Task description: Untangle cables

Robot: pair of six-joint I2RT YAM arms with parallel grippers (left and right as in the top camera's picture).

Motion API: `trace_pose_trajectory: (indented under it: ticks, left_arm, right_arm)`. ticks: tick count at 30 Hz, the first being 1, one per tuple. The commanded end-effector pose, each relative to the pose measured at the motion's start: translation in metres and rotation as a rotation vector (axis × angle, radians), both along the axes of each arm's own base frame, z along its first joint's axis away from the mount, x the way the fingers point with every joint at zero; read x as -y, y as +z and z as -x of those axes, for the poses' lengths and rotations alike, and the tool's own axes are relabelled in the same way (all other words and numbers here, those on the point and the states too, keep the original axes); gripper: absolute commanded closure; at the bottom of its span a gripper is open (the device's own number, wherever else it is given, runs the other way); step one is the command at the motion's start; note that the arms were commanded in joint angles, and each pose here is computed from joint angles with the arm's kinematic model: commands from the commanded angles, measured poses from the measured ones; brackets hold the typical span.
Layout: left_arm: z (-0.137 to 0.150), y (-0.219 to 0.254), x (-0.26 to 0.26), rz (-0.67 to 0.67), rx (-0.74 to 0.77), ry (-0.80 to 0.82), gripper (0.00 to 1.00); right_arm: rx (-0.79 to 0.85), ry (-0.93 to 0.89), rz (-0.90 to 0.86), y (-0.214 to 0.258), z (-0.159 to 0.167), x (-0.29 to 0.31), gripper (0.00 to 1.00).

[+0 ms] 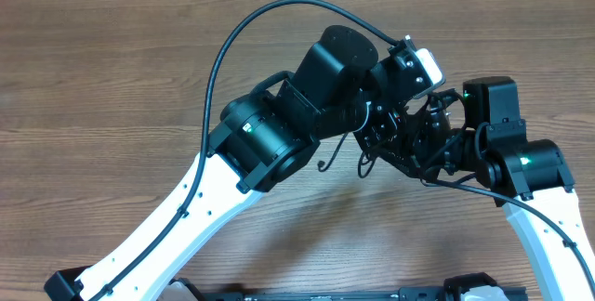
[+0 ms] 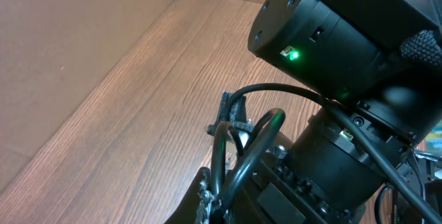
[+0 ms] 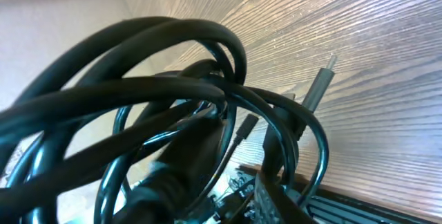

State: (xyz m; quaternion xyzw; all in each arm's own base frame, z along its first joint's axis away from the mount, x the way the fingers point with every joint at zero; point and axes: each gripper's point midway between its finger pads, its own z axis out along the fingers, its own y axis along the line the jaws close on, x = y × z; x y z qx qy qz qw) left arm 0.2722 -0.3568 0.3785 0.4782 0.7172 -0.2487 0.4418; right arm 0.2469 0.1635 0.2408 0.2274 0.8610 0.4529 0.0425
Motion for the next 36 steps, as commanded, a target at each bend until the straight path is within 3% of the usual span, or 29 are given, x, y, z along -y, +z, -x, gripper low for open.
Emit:
trace_pose_trajectory:
  ticks: [1, 5, 12, 15, 18, 20, 24, 36]
  left_arm:
    - [0.006, 0.019, -0.005, 0.041, 0.023, -0.007, 0.96]
    - [0.003, 0.017, -0.008, 0.027, 0.025, 0.014, 0.96]
    - [0.004, 0.013, -0.010, 0.025, -0.004, 0.029, 0.96]
    - [0.003, 0.015, -0.009, 0.032, -0.003, 0.032, 0.96]
    - [-0.006, 0.017, -0.013, 0.047, -0.009, 0.099, 0.96]
    - [-0.011, 0.017, -0.016, 0.041, 0.001, 0.126, 0.96]
    - [-0.011, 0.017, -0.016, -0.001, 0.065, 0.091, 0.96]
    - [-0.021, 0.032, -0.015, 0.015, 0.166, 0.099, 0.96]
  right_arm:
    - [0.030, 0.006, -0.008, 0.008, -0.002, -0.001, 0.62]
    - [0.035, -0.020, 0.028, 0.004, -0.006, 0.004, 0.58]
    - [0.080, -0.016, 0.078, 0.000, -0.010, 0.009, 0.59]
    - [0.101, -0.010, 0.097, -0.001, -0.012, 0.011, 0.66]
    - [0.104, -0.008, 0.095, 0.000, -0.012, 0.011, 0.67]
    - [0.102, -0.004, 0.088, 0.001, -0.011, 0.010, 0.57]
    - [0.078, -0.008, 0.058, 0.003, -0.009, 0.007, 0.49]
    - [-0.112, -0.157, -0.104, 0.016, -0.013, 0.005, 0.48]
